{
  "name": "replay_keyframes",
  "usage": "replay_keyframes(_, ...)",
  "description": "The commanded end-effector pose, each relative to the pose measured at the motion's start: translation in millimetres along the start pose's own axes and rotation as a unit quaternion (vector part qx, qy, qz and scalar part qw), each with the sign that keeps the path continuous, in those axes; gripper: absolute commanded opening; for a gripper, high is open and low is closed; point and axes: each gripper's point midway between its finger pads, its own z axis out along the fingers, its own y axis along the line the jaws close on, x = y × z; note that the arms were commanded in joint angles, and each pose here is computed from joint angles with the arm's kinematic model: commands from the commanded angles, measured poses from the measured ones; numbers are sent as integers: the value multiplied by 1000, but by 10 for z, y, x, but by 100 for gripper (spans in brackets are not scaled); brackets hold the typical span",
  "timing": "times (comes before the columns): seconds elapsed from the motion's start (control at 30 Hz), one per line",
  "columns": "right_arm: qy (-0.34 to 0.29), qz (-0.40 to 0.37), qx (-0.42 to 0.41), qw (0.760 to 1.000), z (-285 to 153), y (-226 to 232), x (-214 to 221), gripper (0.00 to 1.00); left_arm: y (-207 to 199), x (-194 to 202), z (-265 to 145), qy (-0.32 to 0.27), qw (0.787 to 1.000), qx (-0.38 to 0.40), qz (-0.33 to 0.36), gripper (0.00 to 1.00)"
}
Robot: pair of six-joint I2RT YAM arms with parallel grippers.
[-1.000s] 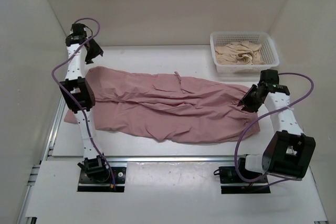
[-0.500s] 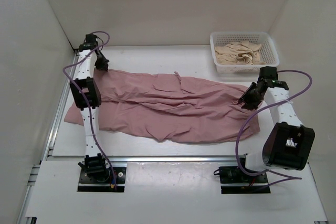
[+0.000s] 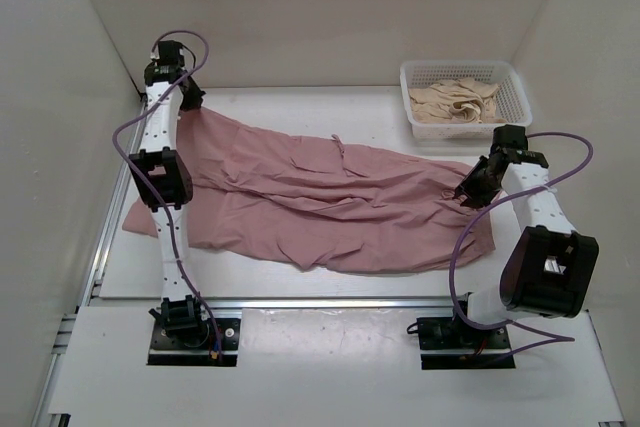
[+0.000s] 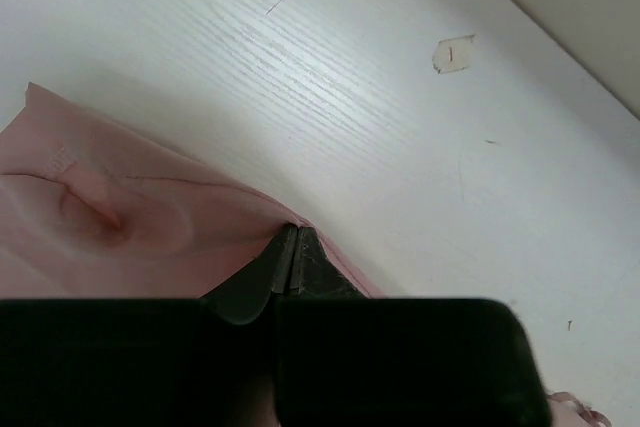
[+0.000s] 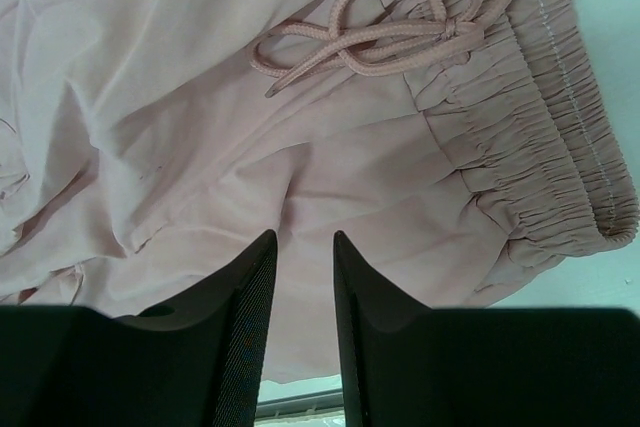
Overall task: Fold and stack the trousers
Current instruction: Flatten the trousers out
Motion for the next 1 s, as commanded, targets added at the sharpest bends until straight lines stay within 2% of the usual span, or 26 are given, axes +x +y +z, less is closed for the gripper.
replay_keyframes(0.0,-18,-1,-8,1000,-86,96,-127,34,-89,-311,-295,-54,999,1,-6,10)
replay_keyframes(0.07,-21,-1,-3,1000,-84,81,-137,34,-138,-297,-173,-58,998,1,-4,10)
replay_keyframes(0.17,-24,-6,2,1000,-82,58,-149,34,-241,-479,-180,-90,996,19,-12,10)
replay_keyframes(0.33,-25,-5,20,999,-62,-18,-131,34,-693,-559,-223,-129,989,70,-6,10)
replay_keyframes(0.57,-19,0,28,999,-19,-55,-105,34,-800,-408,-43,-110,990,87,-15,10)
replay_keyframes(0.6,-23,0,26,999,-36,-36,-132,34,-800,-396,3,-110,990,87,-15,19)
replay_keyframes(0.63,-23,0,26,999,-37,-36,-132,34,-787,-369,28,-106,991,85,-15,36)
replay_keyframes(0.67,-23,0,26,999,-57,-30,-137,34,-787,-369,29,-106,991,85,-15,59)
replay_keyframes(0.7,-23,0,26,999,-58,-30,-137,36,-799,-406,-47,-110,990,87,-15,100)
replay_keyframes(0.73,-18,1,29,999,-61,-44,-114,36,-787,-392,-67,-107,991,85,-15,100)
replay_keyframes(0.77,-22,0,27,999,-79,-25,-141,36,-820,-489,-257,-118,989,92,-16,100)
replay_keyframes(0.83,-30,0,22,999,-162,-17,-137,45,-663,-525,-360,-113,990,80,-22,100)
replay_keyframes(0.87,-36,-1,18,999,-198,-7,-146,51,-703,-668,-712,-133,986,92,-25,100)
replay_keyframes(0.93,-44,-2,13,999,-292,-28,-95,60,-518,-768,-957,-141,986,83,-30,100)
replay_keyframes(0.97,-52,-2,8,999,-339,-16,-105,65,-420,-588,-925,-117,990,69,-28,100)
